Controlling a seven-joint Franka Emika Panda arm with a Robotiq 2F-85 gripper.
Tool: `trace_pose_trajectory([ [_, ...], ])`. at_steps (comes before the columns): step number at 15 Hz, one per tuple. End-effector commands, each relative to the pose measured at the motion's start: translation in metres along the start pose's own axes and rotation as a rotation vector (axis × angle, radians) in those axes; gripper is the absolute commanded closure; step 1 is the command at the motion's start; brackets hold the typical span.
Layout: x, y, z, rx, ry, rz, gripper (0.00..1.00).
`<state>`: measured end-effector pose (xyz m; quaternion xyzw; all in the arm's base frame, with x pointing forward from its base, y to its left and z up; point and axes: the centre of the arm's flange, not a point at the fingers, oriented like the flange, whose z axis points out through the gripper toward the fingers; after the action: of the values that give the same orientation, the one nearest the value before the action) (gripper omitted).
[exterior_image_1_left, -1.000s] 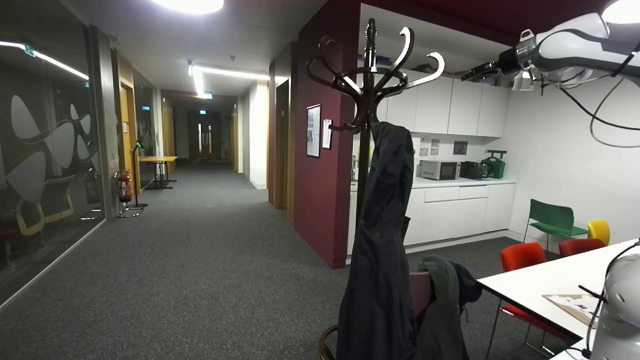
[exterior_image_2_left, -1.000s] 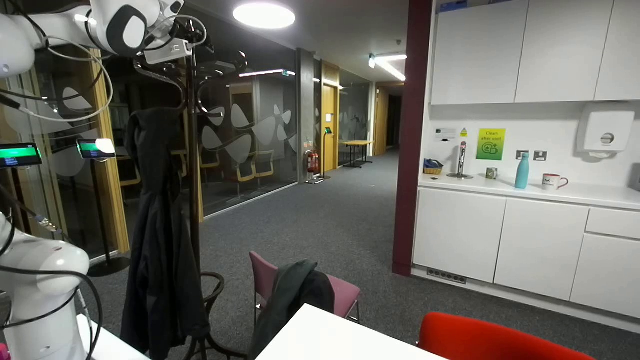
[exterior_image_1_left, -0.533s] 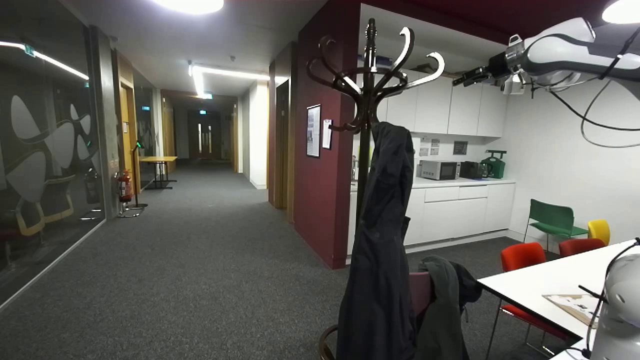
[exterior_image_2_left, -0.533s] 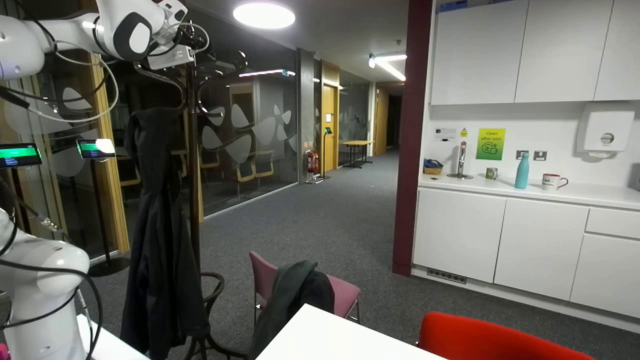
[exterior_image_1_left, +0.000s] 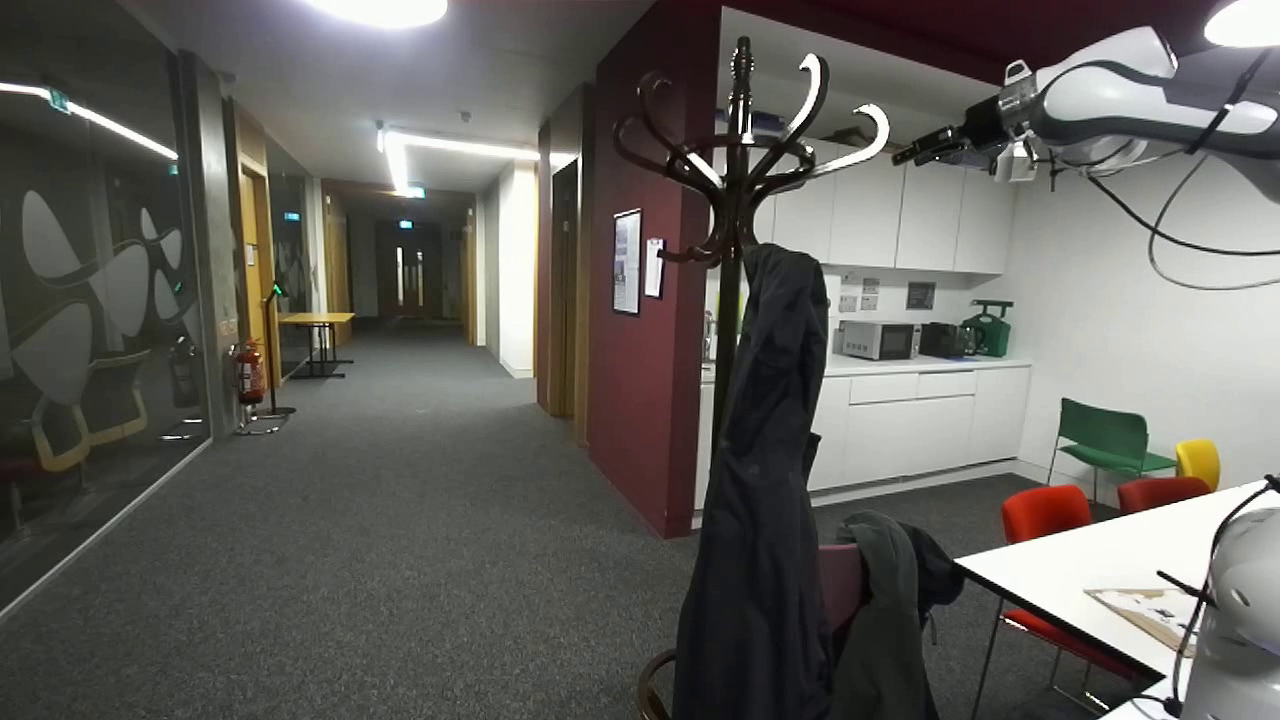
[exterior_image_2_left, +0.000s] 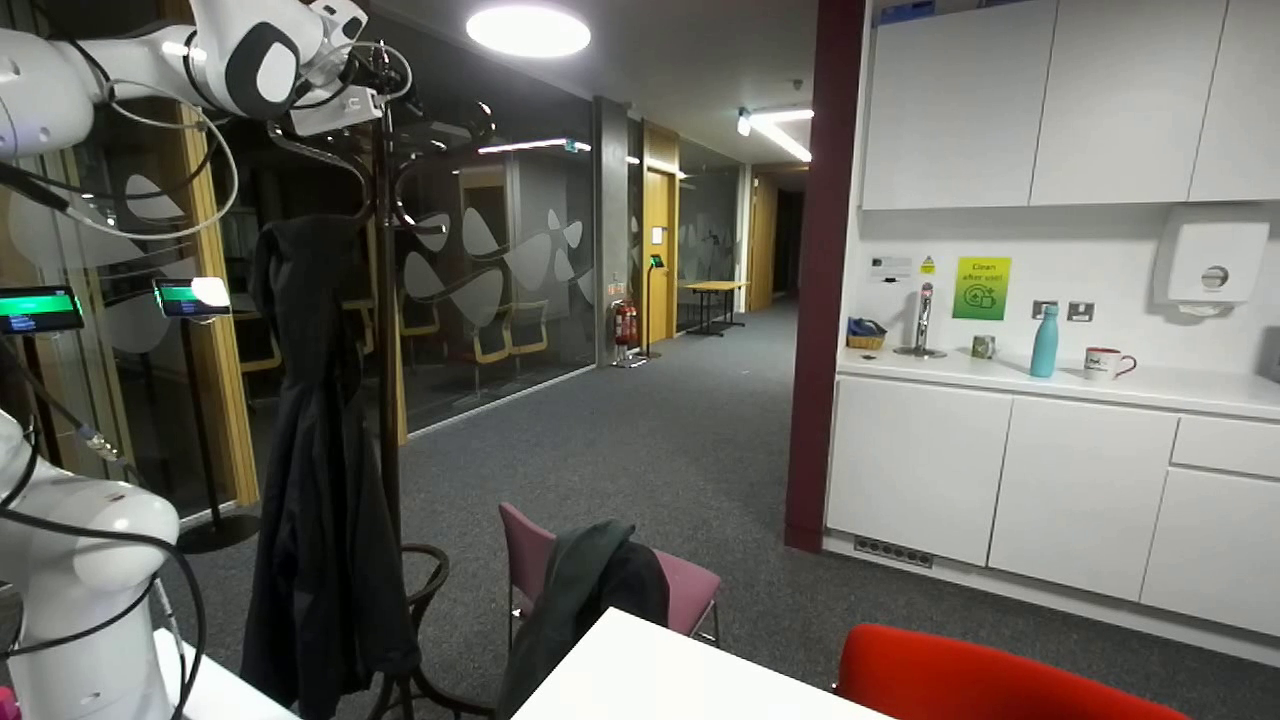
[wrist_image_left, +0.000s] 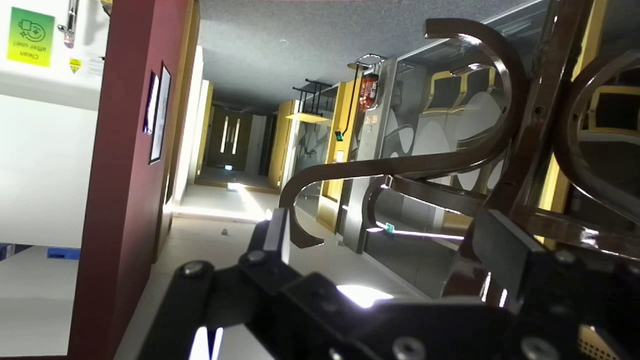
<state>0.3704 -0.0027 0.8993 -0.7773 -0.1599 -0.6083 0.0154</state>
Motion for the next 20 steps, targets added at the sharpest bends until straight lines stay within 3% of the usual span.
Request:
trace_pose_trajectory([
  [1,0.011,0.0,-0.006,-0.011,0.028,0.014,0.0],
  [20,0.02,-0.019,-0.008,0.024,0.032,0.005,0.0],
])
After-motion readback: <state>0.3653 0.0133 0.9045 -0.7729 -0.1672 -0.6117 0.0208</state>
